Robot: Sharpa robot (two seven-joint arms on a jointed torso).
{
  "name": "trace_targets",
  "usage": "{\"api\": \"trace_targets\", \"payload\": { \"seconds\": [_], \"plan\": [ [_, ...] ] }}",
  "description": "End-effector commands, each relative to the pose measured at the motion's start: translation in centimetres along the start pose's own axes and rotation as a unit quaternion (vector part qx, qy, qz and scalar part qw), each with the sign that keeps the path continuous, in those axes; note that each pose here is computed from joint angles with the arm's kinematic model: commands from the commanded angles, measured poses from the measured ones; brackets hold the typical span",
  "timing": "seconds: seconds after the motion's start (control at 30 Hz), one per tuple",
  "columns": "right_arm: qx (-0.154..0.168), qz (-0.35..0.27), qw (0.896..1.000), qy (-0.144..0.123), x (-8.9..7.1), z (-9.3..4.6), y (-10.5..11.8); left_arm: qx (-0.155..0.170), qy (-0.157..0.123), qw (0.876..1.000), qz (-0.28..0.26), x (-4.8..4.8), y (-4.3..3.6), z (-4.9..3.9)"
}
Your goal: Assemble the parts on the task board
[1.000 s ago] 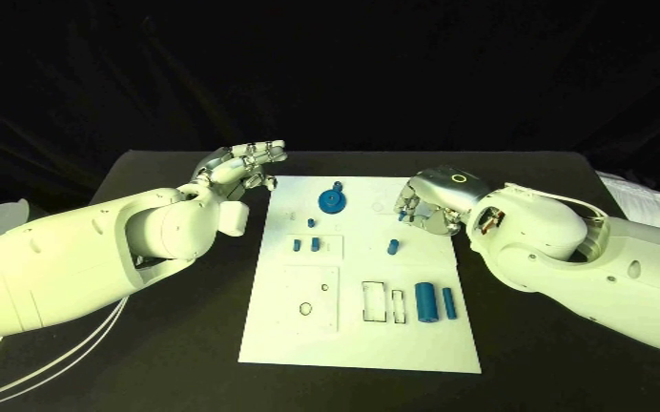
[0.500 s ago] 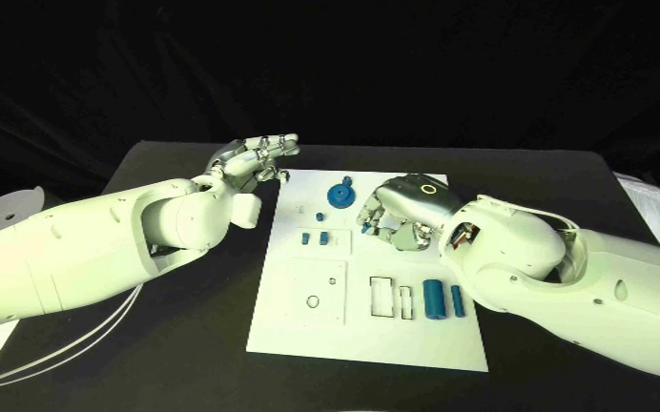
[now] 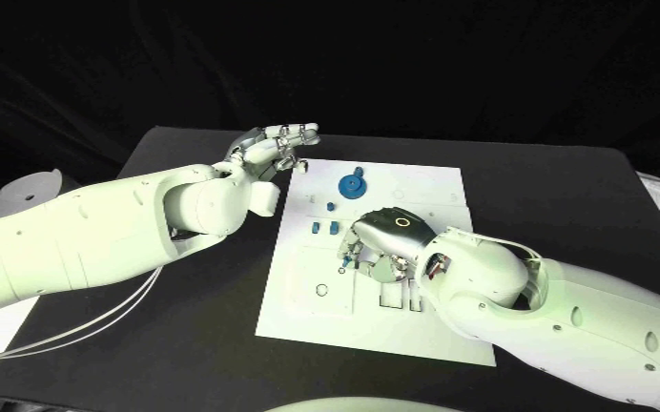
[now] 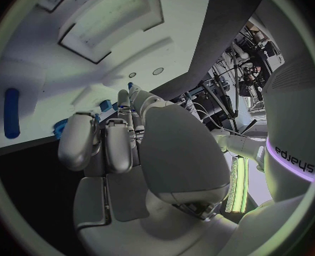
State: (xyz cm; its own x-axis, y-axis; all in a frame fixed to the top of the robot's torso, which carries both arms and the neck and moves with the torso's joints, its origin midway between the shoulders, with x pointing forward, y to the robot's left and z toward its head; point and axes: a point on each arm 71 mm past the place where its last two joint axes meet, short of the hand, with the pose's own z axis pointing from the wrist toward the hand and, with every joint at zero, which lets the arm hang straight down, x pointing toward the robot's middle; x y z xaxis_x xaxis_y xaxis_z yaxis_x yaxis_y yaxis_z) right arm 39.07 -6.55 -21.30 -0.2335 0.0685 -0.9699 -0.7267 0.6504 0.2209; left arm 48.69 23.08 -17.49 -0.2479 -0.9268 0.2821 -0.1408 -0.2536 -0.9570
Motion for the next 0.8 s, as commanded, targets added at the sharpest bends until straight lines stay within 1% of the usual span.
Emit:
{"api": "trace_targets", "payload": {
  "seconds": [0.03,0.23,0.63,0.8],
  "plan": [
    [-0.012,-0.003,1.000,0.019,0.68,0.22,0.12,0.002,0.012,1.000,-0.002,0.40,-0.02,0.03],
    [-0.010,-0.002,1.000,0.025,1.21,0.49,0.01,0.001,0.013,1.000,-0.002,0.44,0.01,0.05],
    [-0.009,-0.004,0.999,0.032,1.47,0.75,0.19,-0.002,0.016,1.000,-0.003,0.48,0.08,0.10],
    [-0.009,-0.007,0.999,0.044,1.64,0.83,0.33,-0.003,0.016,1.000,-0.003,0.48,0.10,0.10]
  ]
}}
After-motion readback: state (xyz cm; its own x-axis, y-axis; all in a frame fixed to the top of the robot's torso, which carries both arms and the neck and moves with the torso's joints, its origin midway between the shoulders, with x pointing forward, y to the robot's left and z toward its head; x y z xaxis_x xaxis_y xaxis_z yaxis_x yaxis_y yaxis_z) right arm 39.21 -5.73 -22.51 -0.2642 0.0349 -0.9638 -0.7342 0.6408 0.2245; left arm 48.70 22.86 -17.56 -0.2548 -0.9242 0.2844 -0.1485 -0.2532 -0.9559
